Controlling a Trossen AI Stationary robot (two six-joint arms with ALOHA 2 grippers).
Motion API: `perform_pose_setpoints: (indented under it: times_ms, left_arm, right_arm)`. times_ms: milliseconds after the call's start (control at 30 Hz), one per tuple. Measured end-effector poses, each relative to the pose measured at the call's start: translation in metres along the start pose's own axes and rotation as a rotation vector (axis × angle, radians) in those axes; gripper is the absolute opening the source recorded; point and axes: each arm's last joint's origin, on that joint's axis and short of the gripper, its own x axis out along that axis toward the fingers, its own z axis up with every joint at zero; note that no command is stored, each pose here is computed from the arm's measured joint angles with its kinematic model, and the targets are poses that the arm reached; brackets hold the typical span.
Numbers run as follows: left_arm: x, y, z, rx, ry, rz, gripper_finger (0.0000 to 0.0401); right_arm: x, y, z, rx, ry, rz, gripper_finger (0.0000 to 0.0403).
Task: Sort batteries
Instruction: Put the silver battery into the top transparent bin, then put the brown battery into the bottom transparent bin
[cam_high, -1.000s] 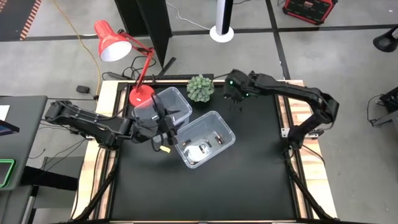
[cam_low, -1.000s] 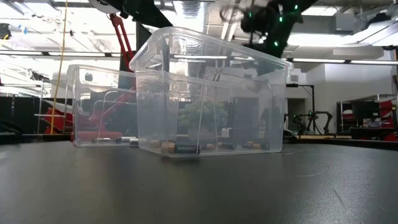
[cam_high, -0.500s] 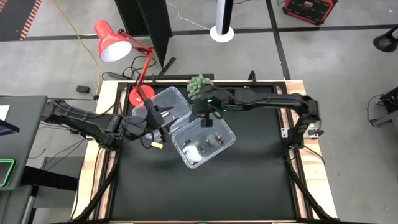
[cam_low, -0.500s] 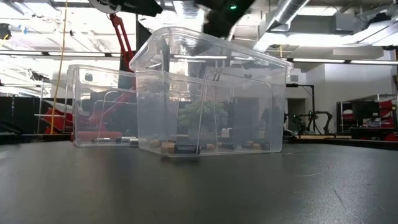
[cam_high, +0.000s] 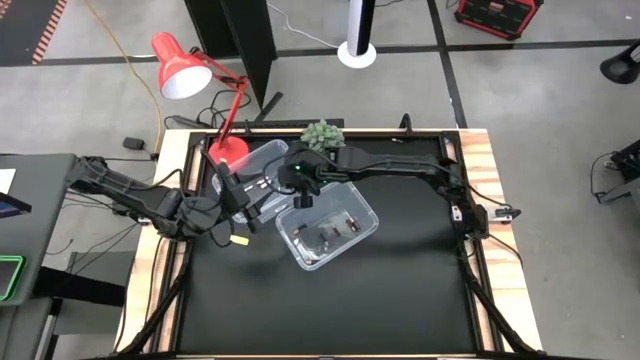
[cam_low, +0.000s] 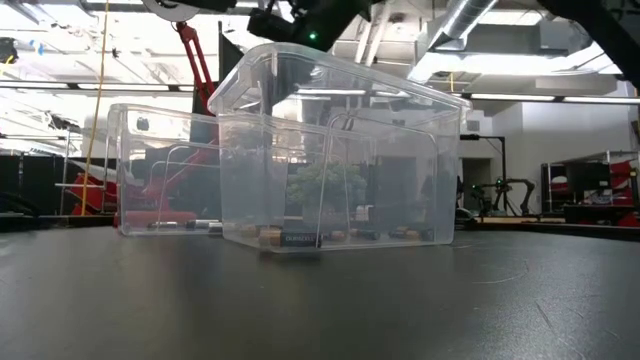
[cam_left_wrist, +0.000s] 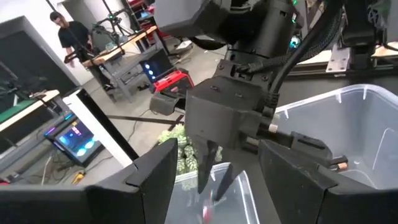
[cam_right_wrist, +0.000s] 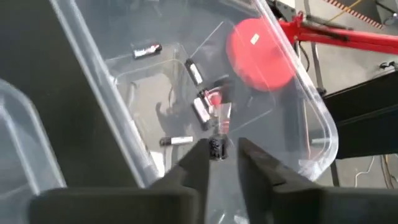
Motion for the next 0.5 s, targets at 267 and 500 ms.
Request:
perform_pose_setpoints:
  times_ms: [267, 500]
  left_arm:
    - [0.000, 0.000, -0.001, 0.010, 0.007, 0.002, 0.0219]
    - [0.001, -0.001, -0.002, 0.007, 0.013, 0.001, 0.0219]
  right_arm:
    - [-0.008, -0.010, 0.001, 0.015, -0.011, -0.017, 0.0246]
    - [-0.053, -0.057, -0.011, 0.137, -0.001, -0.056, 0.0269]
